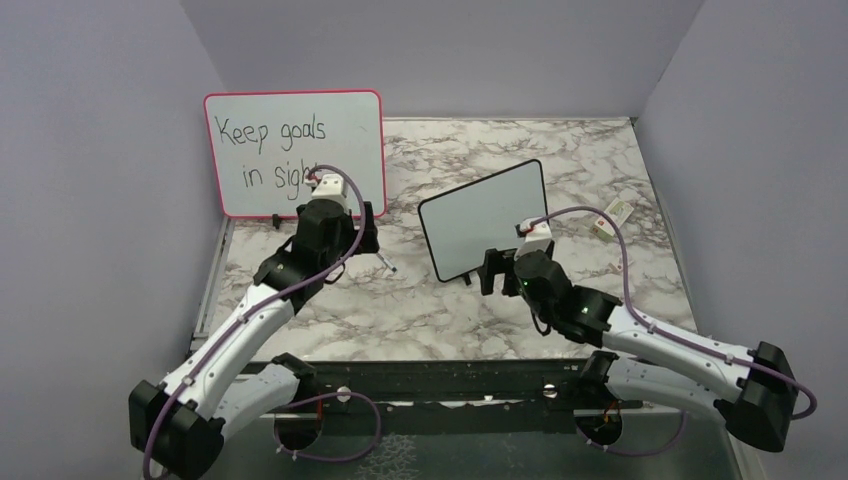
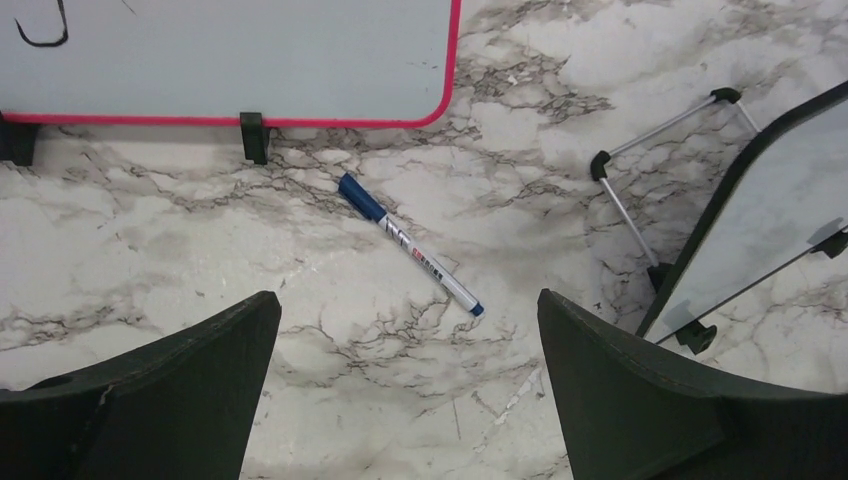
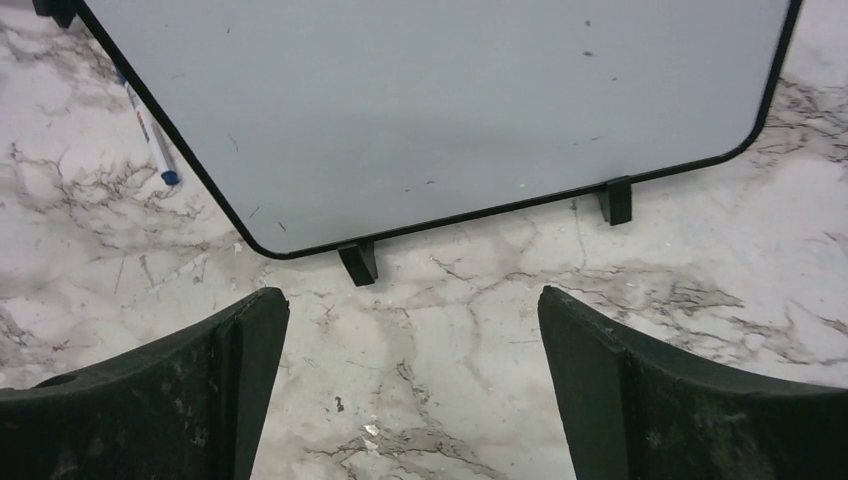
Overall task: Write a sentence on the whiteboard
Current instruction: Move the whiteboard to the center of the board.
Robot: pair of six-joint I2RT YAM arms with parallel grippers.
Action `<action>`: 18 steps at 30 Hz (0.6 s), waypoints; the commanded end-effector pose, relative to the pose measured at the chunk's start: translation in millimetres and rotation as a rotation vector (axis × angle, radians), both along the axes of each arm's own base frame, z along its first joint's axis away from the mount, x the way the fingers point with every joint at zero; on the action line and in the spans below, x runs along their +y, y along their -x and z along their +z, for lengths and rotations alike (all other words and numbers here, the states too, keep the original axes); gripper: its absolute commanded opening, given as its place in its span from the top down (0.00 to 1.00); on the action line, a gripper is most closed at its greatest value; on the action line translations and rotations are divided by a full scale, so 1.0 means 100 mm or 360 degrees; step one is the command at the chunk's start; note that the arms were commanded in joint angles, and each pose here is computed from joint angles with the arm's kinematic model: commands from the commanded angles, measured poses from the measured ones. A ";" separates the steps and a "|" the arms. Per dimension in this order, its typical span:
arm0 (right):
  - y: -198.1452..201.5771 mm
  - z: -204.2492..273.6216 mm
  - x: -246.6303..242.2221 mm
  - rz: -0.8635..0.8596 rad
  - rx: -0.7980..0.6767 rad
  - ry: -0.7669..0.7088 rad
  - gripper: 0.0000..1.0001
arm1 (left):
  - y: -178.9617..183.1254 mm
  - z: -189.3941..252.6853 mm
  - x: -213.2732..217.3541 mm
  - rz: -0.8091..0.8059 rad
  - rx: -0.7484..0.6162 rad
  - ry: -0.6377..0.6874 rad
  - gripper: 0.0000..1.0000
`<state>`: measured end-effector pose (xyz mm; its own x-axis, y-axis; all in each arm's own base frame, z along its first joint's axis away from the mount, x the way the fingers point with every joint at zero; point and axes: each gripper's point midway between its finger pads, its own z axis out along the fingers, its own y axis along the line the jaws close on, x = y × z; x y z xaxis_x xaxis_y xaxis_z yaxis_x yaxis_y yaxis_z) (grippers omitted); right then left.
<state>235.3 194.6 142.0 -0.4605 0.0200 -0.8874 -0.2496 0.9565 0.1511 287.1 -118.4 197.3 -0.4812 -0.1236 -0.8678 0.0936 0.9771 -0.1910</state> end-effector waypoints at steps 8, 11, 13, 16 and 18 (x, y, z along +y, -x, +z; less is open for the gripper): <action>0.04 0.41 -0.53 -0.0243 -0.0191 0.0023 0.00 | -0.20 -0.35 -0.20 0.0134 0.0486 0.0120 0.01; 0.03 0.46 -0.58 -0.0264 -0.0232 0.0036 0.00 | -0.26 -0.50 -0.20 0.0179 0.0586 0.0174 0.01; 0.02 0.48 -0.61 -0.0270 -0.0252 0.0058 0.00 | -0.29 -0.66 -0.16 0.0263 0.0695 0.0214 0.01; 0.00 0.47 -0.64 -0.0293 -0.0275 0.0086 0.00 | -0.33 -0.87 -0.16 0.0347 0.0817 0.0227 0.03; -0.01 0.46 -0.64 -0.0292 -0.0285 0.0088 0.00 | -0.36 -0.97 -0.18 0.0360 0.0874 0.0202 0.03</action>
